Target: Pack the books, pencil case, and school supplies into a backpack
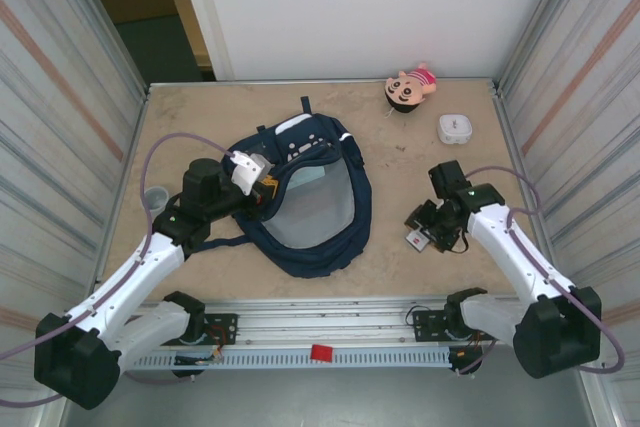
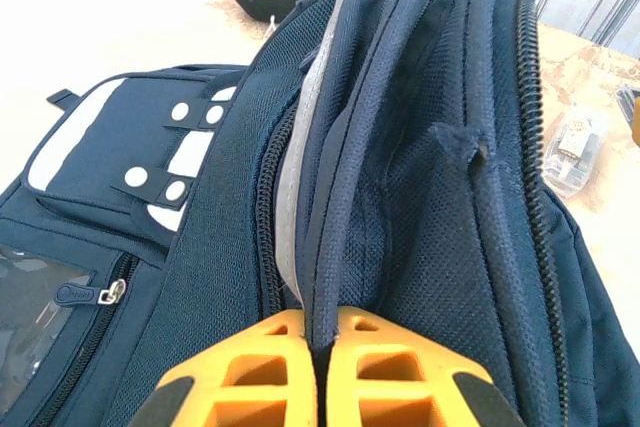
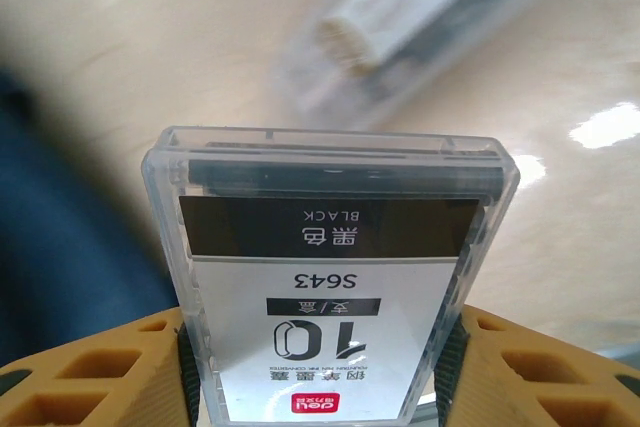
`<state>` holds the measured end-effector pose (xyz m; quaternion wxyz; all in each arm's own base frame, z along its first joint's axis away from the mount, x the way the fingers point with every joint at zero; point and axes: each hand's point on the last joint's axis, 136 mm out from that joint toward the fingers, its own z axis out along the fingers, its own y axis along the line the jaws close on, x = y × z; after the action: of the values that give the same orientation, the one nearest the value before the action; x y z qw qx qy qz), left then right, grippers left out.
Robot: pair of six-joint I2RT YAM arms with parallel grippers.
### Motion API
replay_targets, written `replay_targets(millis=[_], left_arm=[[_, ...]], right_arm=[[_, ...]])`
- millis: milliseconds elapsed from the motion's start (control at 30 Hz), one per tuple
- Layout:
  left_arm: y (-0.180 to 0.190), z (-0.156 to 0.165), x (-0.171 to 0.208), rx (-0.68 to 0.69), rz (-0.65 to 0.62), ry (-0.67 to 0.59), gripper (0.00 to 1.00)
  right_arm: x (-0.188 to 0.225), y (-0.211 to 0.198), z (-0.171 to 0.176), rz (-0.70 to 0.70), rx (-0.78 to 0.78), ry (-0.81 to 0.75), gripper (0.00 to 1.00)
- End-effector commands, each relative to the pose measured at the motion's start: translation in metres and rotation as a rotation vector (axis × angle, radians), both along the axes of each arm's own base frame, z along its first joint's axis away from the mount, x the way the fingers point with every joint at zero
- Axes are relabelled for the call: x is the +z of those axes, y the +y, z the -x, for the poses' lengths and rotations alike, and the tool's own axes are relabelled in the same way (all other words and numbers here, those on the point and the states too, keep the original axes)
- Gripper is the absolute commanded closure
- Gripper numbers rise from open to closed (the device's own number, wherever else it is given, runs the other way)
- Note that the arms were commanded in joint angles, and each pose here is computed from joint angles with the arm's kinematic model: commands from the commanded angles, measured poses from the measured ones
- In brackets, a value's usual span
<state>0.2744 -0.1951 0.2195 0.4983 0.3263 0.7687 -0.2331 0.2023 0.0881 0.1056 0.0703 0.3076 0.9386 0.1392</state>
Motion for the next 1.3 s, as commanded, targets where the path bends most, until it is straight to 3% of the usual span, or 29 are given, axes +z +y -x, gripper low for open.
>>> replay_targets(millis=[0,233,500,633,733,1100,1267], left_arm=[[0.0,-0.01,0.04,0.021,0.081,-0.089,1.0],[0.0,-0.01,0.047,0.021,0.086,-0.102,1.0],[0.002,-0.008,0.055,0.019,0.083,-0.116,1.0],[0.003,-0.005,0.056,0.021,0.077,-0.116,1.0],[0.004,-0.004,0.051,0.023,0.07,-0.107,1.0],[-0.002,-0.002,0.003,-0.04,-0.013,-0.006,1.0],[-0.011,0.002,-0.016,-0.108,-0.036,0.007,1.0]], right_arm=[[0.031,0.051,-0.03,-0.175,0.029,-0.105,0.44],[0.05,0.171,-0.069,-0.399,0.23,-0.145,0.45],[0.022,0.252,-0.081,-0.557,0.228,-0.075,0.39],[0.019,0.248,-0.088,-0.545,0.22,-0.098,0.25],[0.021,0.234,-0.089,-0.527,0.213,-0.134,0.22],[0.063,0.161,-0.071,-0.416,0.179,-0.381,0.28],[0.092,0.153,-0.065,-0.449,0.211,-0.555,0.26]])
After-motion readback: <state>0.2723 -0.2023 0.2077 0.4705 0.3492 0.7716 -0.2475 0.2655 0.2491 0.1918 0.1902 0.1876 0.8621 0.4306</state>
